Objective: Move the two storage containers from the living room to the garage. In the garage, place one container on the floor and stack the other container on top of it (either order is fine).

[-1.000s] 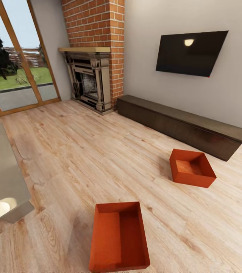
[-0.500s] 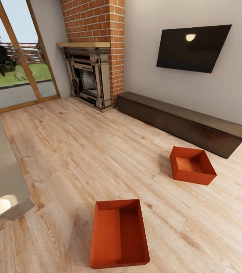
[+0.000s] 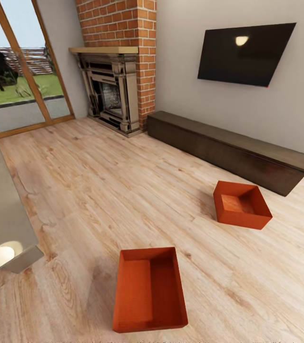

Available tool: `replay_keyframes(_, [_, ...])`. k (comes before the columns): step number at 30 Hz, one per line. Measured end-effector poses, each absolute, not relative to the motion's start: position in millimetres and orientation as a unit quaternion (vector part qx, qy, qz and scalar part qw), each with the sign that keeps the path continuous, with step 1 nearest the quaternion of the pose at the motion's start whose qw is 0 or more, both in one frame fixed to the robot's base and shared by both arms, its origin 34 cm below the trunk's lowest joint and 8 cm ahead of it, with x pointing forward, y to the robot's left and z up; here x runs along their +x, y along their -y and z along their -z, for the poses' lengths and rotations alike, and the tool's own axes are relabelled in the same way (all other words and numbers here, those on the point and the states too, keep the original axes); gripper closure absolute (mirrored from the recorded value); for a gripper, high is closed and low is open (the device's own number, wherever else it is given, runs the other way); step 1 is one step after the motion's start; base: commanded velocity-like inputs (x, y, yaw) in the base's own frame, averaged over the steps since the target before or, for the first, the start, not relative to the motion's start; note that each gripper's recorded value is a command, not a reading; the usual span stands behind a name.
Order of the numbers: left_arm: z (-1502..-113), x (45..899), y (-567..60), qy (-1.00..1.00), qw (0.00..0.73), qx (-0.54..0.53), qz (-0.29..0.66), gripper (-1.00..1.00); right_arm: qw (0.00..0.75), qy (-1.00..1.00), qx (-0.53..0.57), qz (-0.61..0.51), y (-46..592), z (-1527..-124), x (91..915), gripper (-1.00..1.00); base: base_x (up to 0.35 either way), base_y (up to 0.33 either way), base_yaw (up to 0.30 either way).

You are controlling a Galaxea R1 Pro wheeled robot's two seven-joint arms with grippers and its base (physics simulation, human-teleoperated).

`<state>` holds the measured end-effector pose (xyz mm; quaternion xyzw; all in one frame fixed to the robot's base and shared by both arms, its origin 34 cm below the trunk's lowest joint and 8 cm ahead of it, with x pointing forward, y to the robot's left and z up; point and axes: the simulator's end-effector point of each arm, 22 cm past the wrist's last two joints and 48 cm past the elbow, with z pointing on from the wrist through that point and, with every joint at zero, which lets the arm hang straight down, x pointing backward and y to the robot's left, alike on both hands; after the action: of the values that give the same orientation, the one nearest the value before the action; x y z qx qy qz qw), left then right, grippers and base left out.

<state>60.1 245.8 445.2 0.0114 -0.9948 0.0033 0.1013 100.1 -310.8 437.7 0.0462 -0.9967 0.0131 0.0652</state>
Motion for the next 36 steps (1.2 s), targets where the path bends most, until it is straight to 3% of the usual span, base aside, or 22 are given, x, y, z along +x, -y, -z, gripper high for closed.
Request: replay_keyframes(36, [-450.4,38.4,-245.8,0.991,0.13,0.011,-0.003,-1.0,0.094,0.994,0.047,-0.012,310.8,-440.6,78.0,-1.0,0.0,0.0,0.0])
